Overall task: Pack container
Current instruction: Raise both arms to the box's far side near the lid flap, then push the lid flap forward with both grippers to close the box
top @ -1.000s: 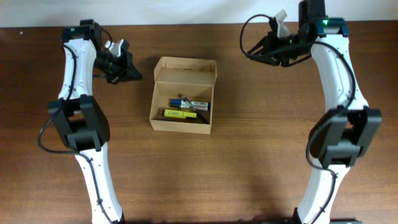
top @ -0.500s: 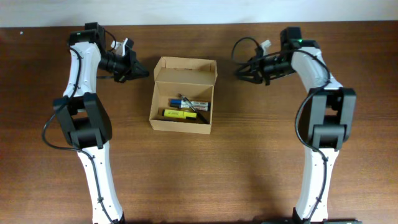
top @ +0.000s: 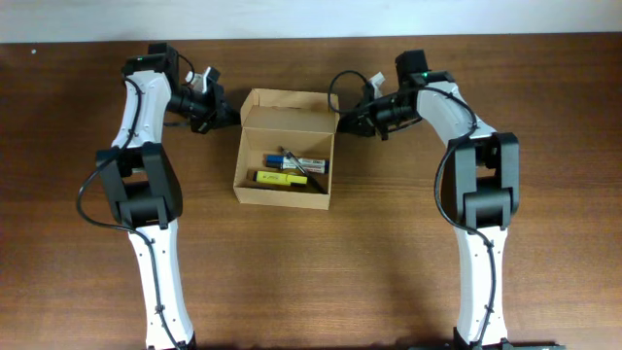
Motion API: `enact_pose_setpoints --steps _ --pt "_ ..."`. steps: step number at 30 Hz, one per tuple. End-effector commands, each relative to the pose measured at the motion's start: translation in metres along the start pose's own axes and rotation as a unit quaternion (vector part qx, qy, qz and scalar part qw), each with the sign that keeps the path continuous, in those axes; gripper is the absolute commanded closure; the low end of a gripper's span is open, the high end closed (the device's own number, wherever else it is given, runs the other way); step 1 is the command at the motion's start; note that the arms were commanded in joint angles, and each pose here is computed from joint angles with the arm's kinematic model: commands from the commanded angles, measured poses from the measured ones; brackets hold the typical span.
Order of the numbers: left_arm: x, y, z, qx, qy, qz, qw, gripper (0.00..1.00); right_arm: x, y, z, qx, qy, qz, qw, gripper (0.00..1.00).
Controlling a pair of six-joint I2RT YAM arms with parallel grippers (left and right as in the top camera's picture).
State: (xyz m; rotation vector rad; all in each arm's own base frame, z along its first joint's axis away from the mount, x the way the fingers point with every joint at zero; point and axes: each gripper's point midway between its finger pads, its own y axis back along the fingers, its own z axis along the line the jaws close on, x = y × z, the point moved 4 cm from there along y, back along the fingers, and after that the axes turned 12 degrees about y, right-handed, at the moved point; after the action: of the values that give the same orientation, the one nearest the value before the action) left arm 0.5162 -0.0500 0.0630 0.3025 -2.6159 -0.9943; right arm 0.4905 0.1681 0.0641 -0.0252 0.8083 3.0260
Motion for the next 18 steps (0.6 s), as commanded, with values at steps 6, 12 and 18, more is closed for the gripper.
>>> enact_pose_setpoints --steps 6,12,18 --pt "-0.004 -0.003 -0.011 0.033 -0.009 -0.001 0.999 0.99 -0.002 -0.012 -0.008 0.010 -0.006 -0.001 1.000 0.96" --pt "-0.006 -0.003 -0.030 0.092 -0.037 0.003 0.995 0.98 -0.011 -0.018 -0.001 0.003 0.023 -0.016 1.000 0.96" --pt "-0.009 0.001 -0.035 0.118 -0.047 0.000 0.992 0.99 -0.018 -0.017 0.006 -0.016 0.048 -0.028 0.998 0.96"
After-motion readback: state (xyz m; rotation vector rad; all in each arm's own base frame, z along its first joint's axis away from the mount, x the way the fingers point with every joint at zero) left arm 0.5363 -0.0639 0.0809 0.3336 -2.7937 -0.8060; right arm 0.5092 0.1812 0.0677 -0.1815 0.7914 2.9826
